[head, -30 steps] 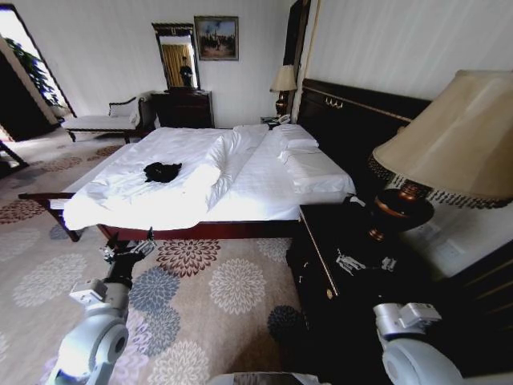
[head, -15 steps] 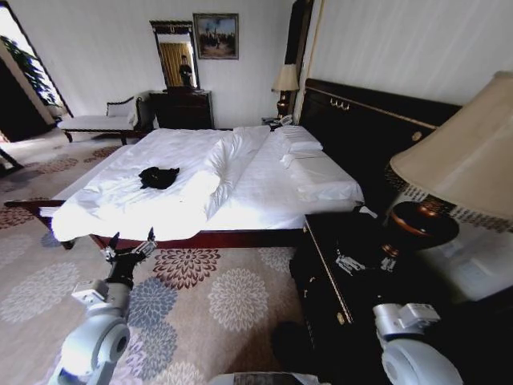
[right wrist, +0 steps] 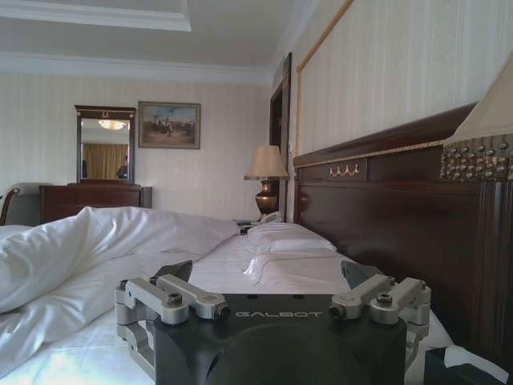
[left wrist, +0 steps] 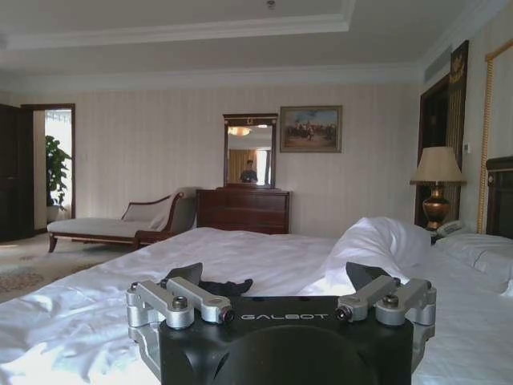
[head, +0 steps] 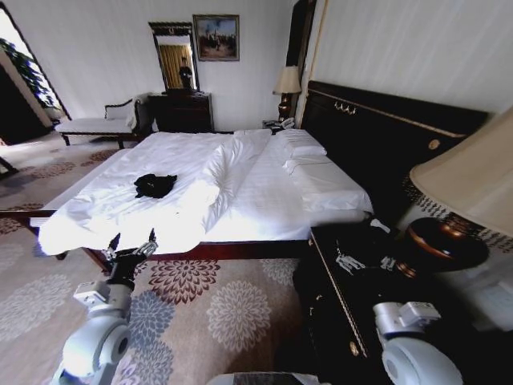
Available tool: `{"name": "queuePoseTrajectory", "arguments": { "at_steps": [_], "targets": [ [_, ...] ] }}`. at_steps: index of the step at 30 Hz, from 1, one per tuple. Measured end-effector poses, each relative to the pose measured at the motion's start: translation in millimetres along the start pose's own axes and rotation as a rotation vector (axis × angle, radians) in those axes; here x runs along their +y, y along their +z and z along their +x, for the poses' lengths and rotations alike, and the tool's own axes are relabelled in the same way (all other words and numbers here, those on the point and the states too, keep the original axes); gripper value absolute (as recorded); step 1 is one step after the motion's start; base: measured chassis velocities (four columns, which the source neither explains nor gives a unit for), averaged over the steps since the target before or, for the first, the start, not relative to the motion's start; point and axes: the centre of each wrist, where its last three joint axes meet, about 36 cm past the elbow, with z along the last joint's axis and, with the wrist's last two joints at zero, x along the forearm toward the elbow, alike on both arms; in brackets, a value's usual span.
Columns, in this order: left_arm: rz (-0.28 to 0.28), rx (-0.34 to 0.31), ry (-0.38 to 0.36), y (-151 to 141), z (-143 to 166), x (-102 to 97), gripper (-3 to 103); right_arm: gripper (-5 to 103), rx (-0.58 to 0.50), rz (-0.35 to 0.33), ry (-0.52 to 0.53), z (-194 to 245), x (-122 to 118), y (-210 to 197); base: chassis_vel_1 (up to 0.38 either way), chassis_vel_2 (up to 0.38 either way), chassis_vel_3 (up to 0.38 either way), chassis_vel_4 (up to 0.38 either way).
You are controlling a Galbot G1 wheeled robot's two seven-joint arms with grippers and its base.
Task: Fold the clothes on the bed.
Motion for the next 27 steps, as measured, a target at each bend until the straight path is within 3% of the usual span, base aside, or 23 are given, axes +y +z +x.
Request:
{"name": "queuePoseTrajectory", "arguments": {
  "at_steps": [27],
  "targets": [
    [0.008,-0.01,0.002,0.0,2.1,-3.5,100,100,0.012,0.005,0.026,5.4,1.4,0.1,-0.197,0.204,0.208,-0.199]
  ]
}}
